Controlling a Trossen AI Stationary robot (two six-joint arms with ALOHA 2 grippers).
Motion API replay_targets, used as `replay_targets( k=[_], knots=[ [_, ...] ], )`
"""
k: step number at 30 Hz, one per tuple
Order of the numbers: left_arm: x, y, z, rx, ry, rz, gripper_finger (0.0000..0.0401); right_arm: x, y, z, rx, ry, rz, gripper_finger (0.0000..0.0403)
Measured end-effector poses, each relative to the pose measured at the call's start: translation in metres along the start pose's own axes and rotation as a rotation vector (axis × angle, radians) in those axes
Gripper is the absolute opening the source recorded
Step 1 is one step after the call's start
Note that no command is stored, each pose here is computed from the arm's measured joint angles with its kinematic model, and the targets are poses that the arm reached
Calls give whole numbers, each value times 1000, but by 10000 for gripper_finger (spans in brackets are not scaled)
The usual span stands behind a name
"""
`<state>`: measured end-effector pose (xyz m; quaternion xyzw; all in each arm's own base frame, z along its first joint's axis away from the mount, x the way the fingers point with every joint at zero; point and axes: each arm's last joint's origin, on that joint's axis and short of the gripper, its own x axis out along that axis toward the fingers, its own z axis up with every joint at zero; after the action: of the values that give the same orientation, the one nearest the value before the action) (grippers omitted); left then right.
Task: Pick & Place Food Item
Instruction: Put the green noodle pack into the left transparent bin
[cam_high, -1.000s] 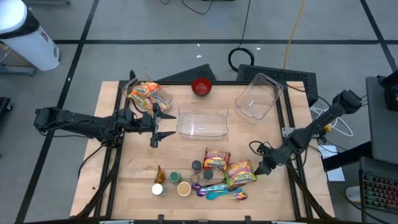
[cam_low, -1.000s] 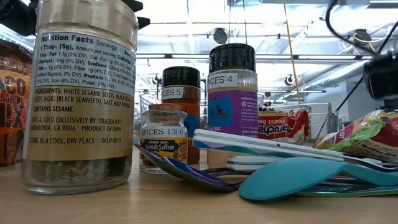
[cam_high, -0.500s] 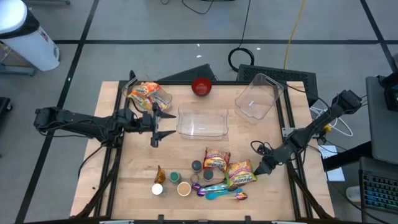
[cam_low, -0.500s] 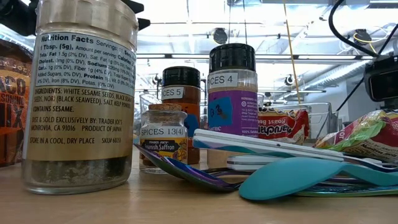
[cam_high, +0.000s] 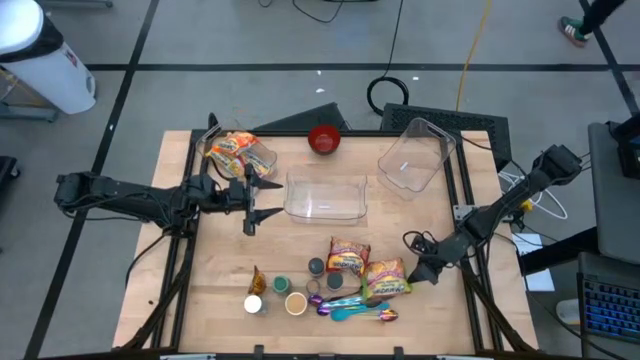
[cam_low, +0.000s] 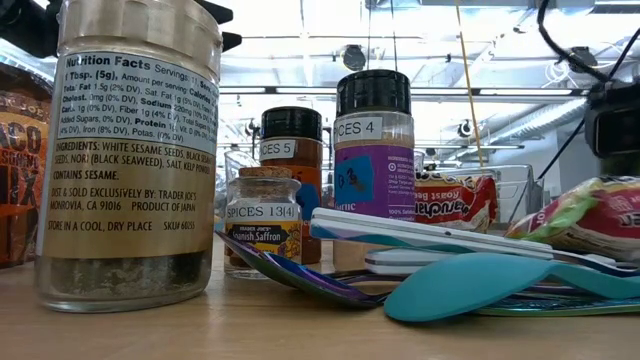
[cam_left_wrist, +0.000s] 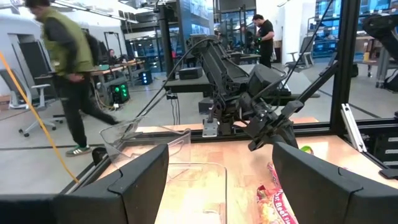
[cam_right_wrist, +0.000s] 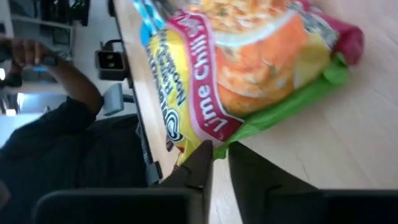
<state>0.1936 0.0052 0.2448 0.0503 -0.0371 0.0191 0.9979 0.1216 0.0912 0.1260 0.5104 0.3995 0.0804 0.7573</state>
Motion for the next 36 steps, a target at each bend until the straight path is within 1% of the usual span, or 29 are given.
replay_targets(
  k=[2,3,7,11,15,19,21,25,28,31,34,36],
  knots=[
    [0,0,0,0,-1,0,296,0,1,0,-36,-4,14,12],
    [0,0,0,0,0,0,296,0,2,1,-49,-7,15,6],
    [0,0,0,0,-1,0,296,0,2,1,-77,-30,14,2],
    [0,0,0,0,-1,0,296,-2,8,3,-112,-45,44,1],
    [0,0,0,0,-1,-1,296,-8,28,7,-180,-91,123,0],
    [0,0,0,0,-1,0,296,-17,52,12,-284,-138,207,0],
    [0,0,0,0,-1,-1,296,-22,63,15,-333,-163,227,0],
    [0,0,0,0,-1,0,296,-31,82,20,-439,-230,236,0],
    [0,0,0,0,-2,0,296,-38,95,22,-548,-263,241,0],
    [0,0,0,0,-2,0,296,-43,106,26,-658,-328,213,0],
    [0,0,0,0,-3,0,296,-47,113,28,-720,-357,180,0],
    [0,0,0,0,-2,0,296,-49,115,30,-788,-394,129,0]
  ],
)
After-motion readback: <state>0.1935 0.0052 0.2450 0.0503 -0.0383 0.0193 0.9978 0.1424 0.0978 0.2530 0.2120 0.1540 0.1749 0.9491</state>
